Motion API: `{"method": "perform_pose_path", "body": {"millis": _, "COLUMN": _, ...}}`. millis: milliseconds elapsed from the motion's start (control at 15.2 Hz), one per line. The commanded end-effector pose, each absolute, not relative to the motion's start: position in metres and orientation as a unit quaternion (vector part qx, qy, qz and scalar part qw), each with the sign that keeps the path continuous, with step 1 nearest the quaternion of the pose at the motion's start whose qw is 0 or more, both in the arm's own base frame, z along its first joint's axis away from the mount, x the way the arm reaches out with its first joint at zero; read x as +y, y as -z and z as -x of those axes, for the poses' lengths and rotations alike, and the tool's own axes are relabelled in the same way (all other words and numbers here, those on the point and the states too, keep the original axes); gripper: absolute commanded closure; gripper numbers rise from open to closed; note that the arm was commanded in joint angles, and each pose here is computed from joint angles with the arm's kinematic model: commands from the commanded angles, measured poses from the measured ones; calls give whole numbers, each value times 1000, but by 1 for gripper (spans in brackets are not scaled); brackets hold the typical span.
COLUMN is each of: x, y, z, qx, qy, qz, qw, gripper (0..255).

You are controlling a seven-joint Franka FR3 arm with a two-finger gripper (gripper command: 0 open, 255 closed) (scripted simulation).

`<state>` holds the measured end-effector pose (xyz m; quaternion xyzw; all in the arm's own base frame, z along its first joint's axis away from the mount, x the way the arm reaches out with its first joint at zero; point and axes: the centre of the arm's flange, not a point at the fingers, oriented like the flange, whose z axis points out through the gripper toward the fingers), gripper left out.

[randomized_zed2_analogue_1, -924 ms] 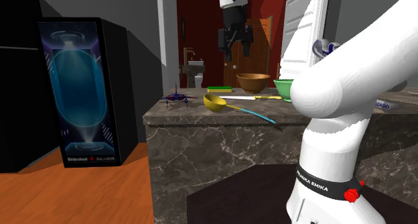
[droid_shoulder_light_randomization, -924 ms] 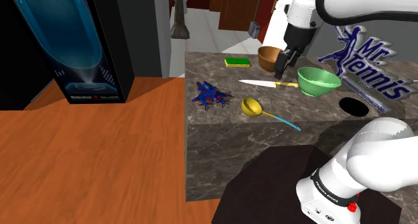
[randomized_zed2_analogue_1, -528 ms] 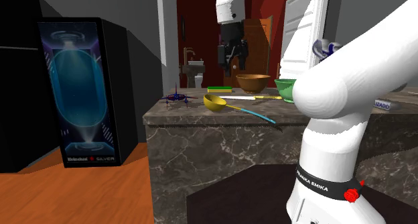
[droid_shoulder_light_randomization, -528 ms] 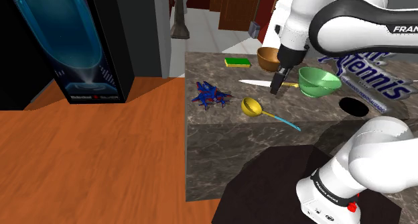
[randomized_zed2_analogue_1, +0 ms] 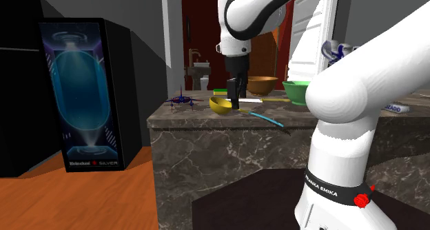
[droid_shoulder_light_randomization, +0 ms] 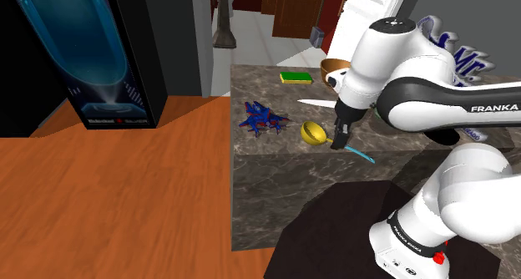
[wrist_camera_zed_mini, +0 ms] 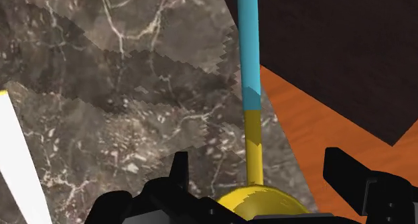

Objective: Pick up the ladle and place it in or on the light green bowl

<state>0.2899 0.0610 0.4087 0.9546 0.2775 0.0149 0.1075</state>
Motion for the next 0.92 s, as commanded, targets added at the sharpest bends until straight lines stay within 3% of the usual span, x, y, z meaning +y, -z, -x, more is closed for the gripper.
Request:
{"method": "perform_pose_path", "body": {"millis": 0, "x": 62, "y": -396, "z": -289, "qx": 286, "qy": -16, "qz": -952, "qw": 108, "gripper": 0}}
{"method": "perform_pose_path", "body": {"millis": 858, "x": 56, "y": -367, "z": -292, "qx": 286, "qy": -16, "qz": -952, "qw": 108, "gripper": 0}}
